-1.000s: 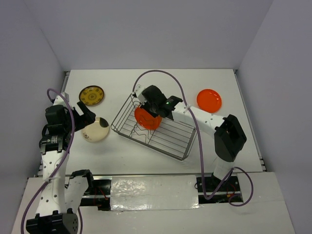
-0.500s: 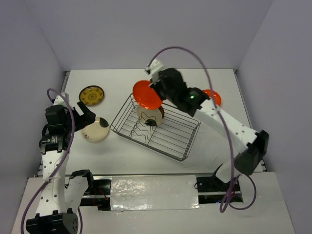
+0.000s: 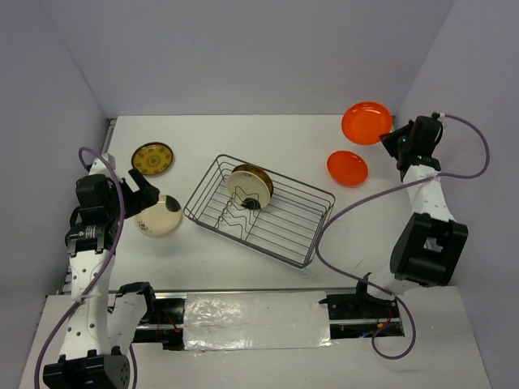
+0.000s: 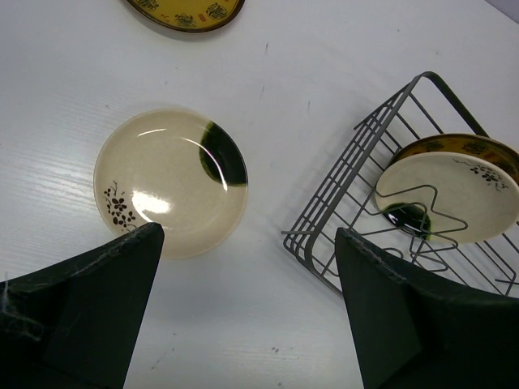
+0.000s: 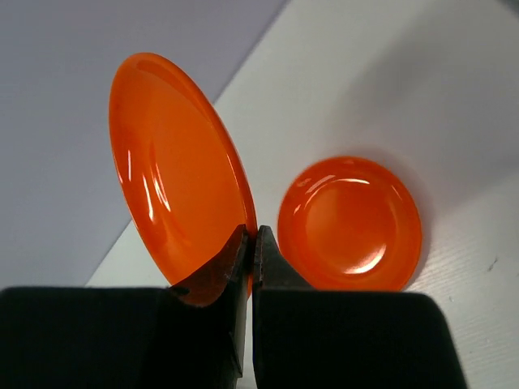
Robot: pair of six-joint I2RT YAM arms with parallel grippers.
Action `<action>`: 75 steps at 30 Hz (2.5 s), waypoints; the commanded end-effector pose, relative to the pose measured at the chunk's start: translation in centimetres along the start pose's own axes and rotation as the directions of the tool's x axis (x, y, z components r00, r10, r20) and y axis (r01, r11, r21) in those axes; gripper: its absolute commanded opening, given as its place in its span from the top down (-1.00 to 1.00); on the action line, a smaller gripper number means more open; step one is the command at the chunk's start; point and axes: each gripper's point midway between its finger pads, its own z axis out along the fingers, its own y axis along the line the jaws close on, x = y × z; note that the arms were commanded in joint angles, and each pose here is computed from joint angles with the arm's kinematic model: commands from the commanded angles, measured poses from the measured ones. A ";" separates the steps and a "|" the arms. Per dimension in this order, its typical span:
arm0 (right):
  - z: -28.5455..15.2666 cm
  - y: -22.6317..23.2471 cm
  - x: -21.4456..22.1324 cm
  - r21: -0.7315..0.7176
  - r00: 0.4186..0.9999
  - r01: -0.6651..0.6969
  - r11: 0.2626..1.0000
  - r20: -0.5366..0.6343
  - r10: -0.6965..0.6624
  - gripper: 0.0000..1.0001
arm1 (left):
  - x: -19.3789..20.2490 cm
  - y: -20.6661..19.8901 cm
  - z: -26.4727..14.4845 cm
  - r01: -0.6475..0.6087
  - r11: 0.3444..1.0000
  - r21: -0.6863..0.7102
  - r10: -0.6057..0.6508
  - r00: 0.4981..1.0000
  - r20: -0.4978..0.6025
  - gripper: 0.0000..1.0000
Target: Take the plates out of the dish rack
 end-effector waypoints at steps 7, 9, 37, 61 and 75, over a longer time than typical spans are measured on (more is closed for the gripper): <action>5.9 -5.8 4.9 -0.014 0.962 -0.246 0.969 -0.129 0.243 1.00 | -0.6 -0.7 0.0 -0.032 0.999 0.039 0.031 0.999 0.033 -0.99; 6.5 -7.0 6.5 -0.004 0.954 -0.261 0.965 -0.153 0.257 1.00 | -0.6 -0.7 0.0 -0.032 0.999 0.040 0.030 0.999 0.033 -0.99; 2.2 -7.4 8.0 0.234 0.986 0.100 0.967 -0.156 -0.064 -1.00 | -0.4 -0.8 0.3 -0.032 0.999 0.043 0.031 0.999 0.019 -0.99; -12.5 20.6 32.5 -0.584 0.077 0.811 -0.040 0.173 -0.982 -0.31 | -0.5 0.8 0.3 -0.006 0.998 -0.055 0.007 1.000 0.020 -0.99; -9.6 17.8 36.4 -0.563 -0.014 0.824 -0.065 0.093 -0.996 0.12 | -0.6 0.7 0.2 -0.008 0.999 -0.049 0.010 1.000 0.026 -0.99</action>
